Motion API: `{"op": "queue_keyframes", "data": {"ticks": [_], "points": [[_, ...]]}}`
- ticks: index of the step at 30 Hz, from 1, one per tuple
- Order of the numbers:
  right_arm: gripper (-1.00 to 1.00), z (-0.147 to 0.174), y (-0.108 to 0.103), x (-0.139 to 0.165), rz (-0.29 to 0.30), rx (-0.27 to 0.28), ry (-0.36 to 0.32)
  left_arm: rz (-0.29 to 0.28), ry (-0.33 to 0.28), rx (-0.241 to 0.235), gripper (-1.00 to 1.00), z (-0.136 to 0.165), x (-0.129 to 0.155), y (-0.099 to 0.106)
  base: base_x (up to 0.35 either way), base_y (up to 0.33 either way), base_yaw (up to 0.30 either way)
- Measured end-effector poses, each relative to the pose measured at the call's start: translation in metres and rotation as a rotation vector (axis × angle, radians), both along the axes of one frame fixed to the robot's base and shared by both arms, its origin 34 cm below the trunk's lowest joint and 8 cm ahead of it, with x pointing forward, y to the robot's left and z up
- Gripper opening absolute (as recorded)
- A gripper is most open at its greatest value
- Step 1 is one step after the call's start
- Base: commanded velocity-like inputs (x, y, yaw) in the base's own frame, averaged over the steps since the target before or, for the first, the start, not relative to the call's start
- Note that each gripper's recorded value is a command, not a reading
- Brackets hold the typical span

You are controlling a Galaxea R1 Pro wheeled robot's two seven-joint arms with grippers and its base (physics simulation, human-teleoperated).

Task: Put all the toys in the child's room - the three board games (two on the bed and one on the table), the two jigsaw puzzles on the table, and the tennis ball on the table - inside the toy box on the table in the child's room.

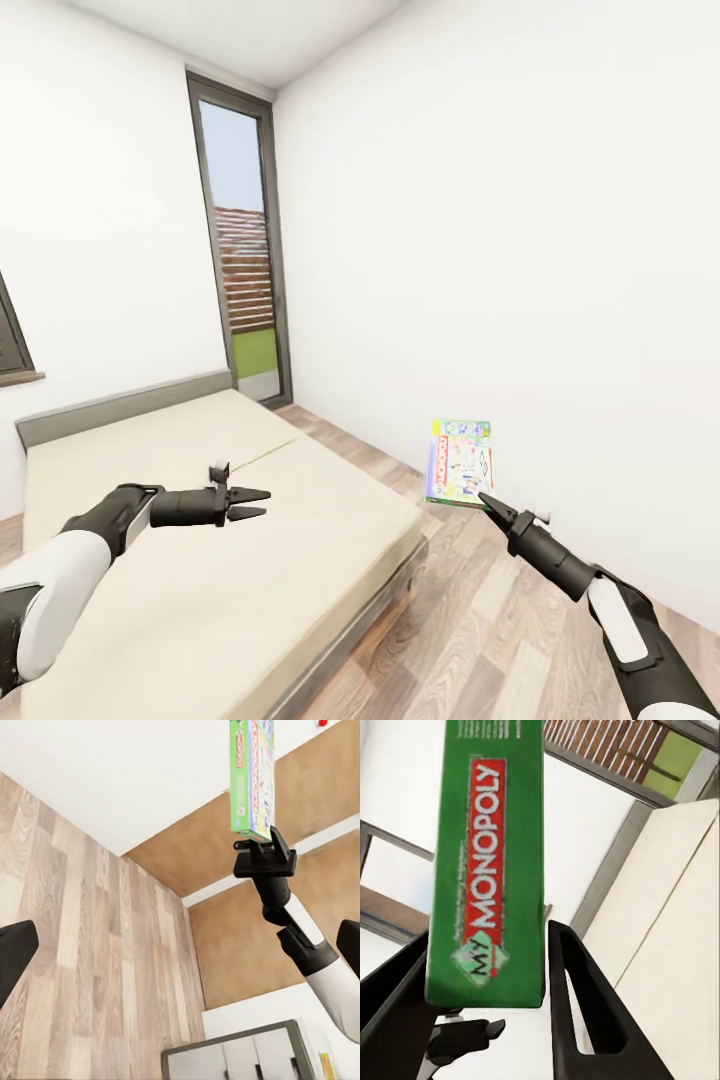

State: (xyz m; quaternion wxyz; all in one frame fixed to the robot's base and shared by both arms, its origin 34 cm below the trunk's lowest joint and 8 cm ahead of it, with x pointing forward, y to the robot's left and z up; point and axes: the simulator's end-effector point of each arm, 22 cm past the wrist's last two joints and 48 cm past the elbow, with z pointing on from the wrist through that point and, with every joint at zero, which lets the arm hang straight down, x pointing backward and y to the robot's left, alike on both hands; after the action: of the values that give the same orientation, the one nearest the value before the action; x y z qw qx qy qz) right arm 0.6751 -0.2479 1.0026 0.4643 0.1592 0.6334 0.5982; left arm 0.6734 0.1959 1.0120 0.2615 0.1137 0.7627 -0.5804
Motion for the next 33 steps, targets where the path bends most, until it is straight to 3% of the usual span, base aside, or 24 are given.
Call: {"op": "queue_keyframes", "data": {"ticks": [15,33], "points": [[-1.00,0.002,-0.012,0.000,-0.029,0.021,-0.001,-0.002,-0.011,-0.002,1.00,0.006,-0.002,0.000,0.017,-0.015,-0.257],[-1.00,0.028,-0.012,-0.004,-0.030,0.032,0.003,0.000,-0.024,0.001,1.00,0.037,-0.005,0.000,0.000,0.000,-0.257]]}}
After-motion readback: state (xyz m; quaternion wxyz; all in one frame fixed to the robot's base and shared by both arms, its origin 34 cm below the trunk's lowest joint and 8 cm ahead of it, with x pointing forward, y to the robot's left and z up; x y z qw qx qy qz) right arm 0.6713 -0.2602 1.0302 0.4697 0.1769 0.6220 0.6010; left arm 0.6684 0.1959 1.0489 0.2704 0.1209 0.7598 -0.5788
